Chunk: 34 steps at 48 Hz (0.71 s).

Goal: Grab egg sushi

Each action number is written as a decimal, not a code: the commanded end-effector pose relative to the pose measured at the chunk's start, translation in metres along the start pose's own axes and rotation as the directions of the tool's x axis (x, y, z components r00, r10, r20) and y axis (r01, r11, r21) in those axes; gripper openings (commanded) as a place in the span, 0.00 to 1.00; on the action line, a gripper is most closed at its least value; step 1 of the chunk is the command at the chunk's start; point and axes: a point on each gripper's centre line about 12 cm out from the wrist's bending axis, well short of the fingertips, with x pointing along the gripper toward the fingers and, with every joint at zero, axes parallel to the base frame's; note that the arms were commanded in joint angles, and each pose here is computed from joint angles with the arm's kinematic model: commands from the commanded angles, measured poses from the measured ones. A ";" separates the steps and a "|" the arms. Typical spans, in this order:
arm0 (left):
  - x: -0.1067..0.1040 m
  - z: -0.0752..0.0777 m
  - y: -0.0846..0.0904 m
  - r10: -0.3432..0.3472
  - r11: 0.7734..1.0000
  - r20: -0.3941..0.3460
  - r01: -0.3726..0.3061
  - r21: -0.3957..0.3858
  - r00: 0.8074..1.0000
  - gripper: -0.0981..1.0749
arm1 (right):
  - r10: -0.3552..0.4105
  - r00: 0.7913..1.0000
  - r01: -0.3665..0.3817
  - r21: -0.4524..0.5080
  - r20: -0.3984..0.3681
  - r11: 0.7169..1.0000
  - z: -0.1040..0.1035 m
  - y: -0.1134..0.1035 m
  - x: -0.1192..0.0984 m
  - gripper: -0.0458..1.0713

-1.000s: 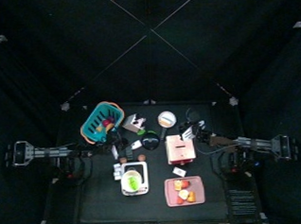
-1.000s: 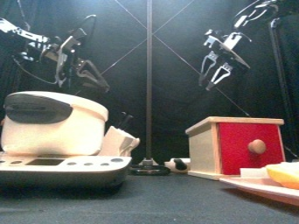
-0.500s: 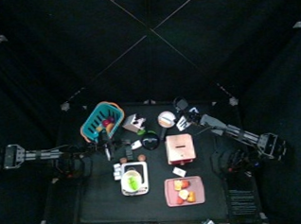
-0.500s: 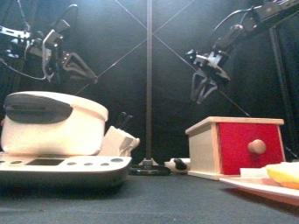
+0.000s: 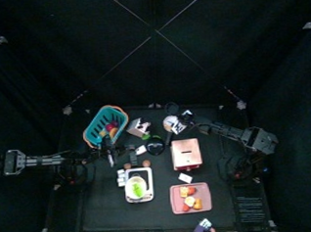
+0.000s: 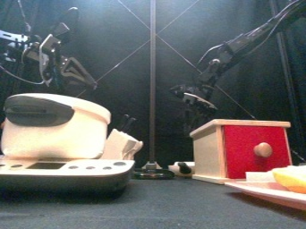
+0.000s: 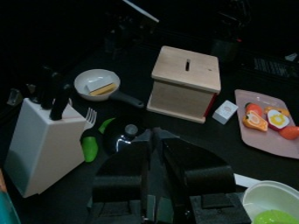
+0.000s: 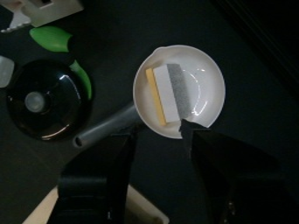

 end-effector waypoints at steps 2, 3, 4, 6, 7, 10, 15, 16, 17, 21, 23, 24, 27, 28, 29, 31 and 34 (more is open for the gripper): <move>0.001 0.005 0.000 0.003 1.000 0.015 -0.003 -0.001 1.000 0.56 | -0.011 0.999 0.012 -0.015 0.031 1.000 0.014 -0.001 -0.003 0.91; 0.000 0.005 0.000 0.002 1.000 0.017 -0.002 -0.002 1.000 0.56 | -0.017 1.000 0.017 -0.024 0.023 1.000 0.013 -0.001 0.000 0.91; 0.000 0.005 0.000 0.003 1.000 0.015 -0.003 -0.001 1.000 0.56 | -0.020 1.000 0.021 -0.028 0.018 0.999 0.013 -0.001 0.002 0.92; 0.000 0.005 0.000 0.003 1.000 0.015 -0.003 0.000 1.000 0.56 | -0.029 1.000 0.029 -0.037 0.007 0.999 0.013 -0.002 0.006 0.92; 0.000 0.005 0.000 0.003 1.000 0.015 -0.003 -0.001 1.000 0.56 | -0.034 0.999 0.034 -0.045 0.002 0.998 0.013 -0.002 0.008 0.92; 0.001 0.005 0.001 0.004 1.000 0.014 -0.004 -0.001 1.000 0.56 | -0.052 0.998 0.050 -0.064 -0.020 0.997 0.012 -0.003 0.015 0.92; 0.001 0.005 0.001 0.004 1.000 0.015 -0.004 -0.001 1.000 0.56 | -0.076 0.996 0.071 -0.094 -0.043 0.993 0.012 -0.004 0.025 0.92; 0.001 0.005 0.001 0.004 1.000 0.015 -0.004 -0.001 1.000 0.56 | -0.079 0.996 0.074 -0.100 -0.048 0.992 0.012 -0.004 0.027 0.92; 0.000 0.004 0.001 0.004 1.000 0.014 -0.004 -0.001 1.000 0.56 | -0.083 0.995 0.077 -0.104 -0.053 0.992 0.012 -0.004 0.029 0.92; 0.000 0.003 0.001 0.005 1.000 0.012 -0.005 -0.001 1.000 0.56 | -0.090 0.994 0.082 -0.115 -0.067 0.990 0.012 -0.003 0.037 0.92; 0.000 0.003 0.001 0.005 1.000 0.011 -0.005 -0.001 1.000 0.56 | -0.092 0.993 0.083 -0.119 -0.070 0.989 0.013 -0.003 0.040 0.92; 0.000 0.003 0.001 0.005 1.000 0.011 -0.005 -0.001 1.000 0.56 | -0.093 0.993 0.084 -0.119 -0.073 0.989 0.013 -0.003 0.041 0.92; 0.000 0.003 0.001 0.005 1.000 0.011 -0.005 -0.001 1.000 0.56 | -0.095 0.992 0.084 -0.123 -0.081 0.989 0.013 -0.003 0.045 0.92; 0.000 0.003 0.001 0.005 1.000 0.011 -0.005 -0.001 1.000 0.56 | -0.094 0.992 0.084 -0.122 -0.082 0.989 0.013 -0.003 0.046 0.92; 0.000 0.003 0.001 0.005 1.000 0.011 -0.005 -0.001 1.000 0.56 | -0.095 0.992 0.084 -0.124 -0.085 0.989 0.013 -0.003 0.048 0.92; 0.000 0.002 0.001 0.005 1.000 0.009 -0.005 0.000 1.000 0.56 | -0.096 0.991 0.084 -0.125 -0.090 0.989 0.012 -0.003 0.050 0.92; 0.000 0.001 0.001 0.005 1.000 0.007 -0.005 0.000 1.000 0.56 | -0.096 0.991 0.084 -0.127 -0.097 0.988 0.011 -0.003 0.054 0.92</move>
